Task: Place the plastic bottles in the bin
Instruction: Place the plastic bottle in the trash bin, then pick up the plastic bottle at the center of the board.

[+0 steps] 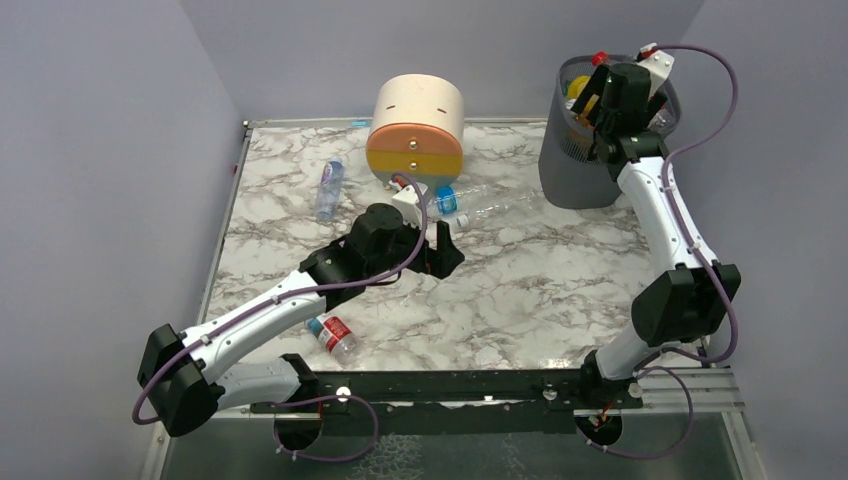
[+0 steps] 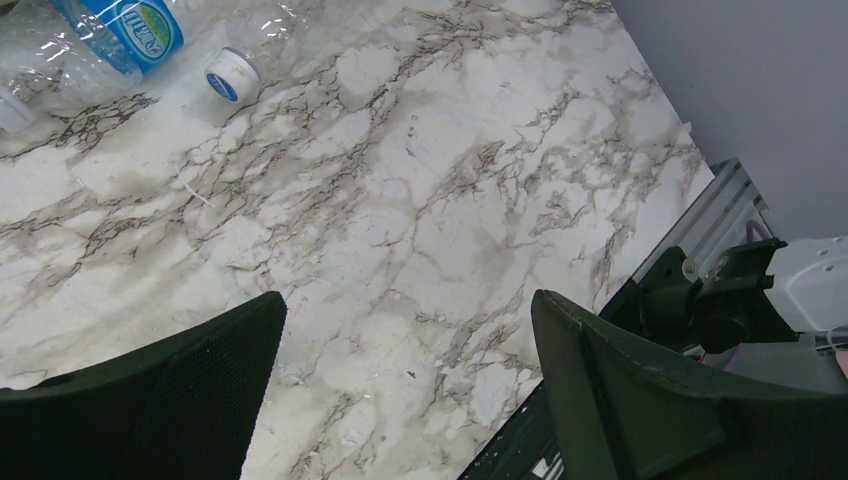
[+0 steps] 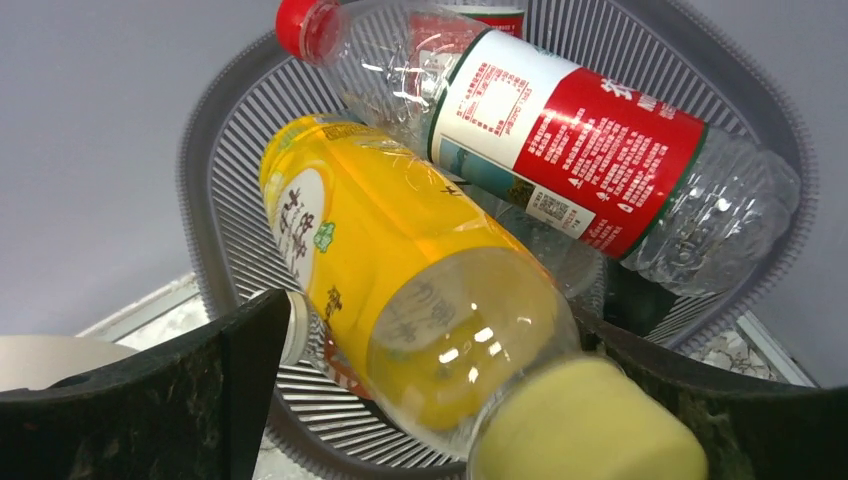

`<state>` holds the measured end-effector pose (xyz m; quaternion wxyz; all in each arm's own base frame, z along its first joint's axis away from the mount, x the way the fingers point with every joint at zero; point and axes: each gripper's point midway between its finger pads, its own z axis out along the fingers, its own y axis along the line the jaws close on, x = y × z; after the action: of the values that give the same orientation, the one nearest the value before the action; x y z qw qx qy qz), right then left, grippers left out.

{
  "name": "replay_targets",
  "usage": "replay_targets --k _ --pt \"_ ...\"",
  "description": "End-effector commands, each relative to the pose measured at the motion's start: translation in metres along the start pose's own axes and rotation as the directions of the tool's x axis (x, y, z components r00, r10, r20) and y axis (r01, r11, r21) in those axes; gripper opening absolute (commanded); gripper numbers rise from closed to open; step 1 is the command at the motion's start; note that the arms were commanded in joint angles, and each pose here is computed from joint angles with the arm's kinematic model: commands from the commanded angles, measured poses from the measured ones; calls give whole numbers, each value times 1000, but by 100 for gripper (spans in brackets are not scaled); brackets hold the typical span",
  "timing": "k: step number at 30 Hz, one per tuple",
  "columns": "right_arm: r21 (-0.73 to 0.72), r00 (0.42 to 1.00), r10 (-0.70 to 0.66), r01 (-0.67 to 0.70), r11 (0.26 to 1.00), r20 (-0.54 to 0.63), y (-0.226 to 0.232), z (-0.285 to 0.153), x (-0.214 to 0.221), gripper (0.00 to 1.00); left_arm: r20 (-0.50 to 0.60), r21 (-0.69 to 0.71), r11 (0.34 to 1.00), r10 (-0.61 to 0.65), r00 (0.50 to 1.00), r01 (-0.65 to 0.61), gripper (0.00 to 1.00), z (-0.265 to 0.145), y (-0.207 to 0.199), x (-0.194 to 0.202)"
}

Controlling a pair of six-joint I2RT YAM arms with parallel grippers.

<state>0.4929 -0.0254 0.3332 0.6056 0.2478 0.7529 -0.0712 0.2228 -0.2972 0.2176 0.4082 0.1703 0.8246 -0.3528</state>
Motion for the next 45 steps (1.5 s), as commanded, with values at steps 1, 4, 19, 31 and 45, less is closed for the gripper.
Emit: replay_targets --k 1,4,19,31,45 --pt "-73 998 63 -61 995 17 6 -29 -37 94 20 36 999 -6 1000 5 99 1 -8 -8" --pt "-107 996 89 -86 991 30 10 -42 -54 100 14 22 1000 6 1000 -6 99 4 -5 -8" --pt "-314 997 68 -71 947 -22 20 -107 -61 100 -87 -90 982 158 984 -166 99 89 27 -12" --pt "-345 997 58 -75 936 -60 10 -124 -35 99 -244 -171 925 292 925 -338 99 206 74 7" --pt "-453 990 42 -99 886 -135 22 -139 -6 100 -301 -175 876 388 871 -450 98 247 95 14"
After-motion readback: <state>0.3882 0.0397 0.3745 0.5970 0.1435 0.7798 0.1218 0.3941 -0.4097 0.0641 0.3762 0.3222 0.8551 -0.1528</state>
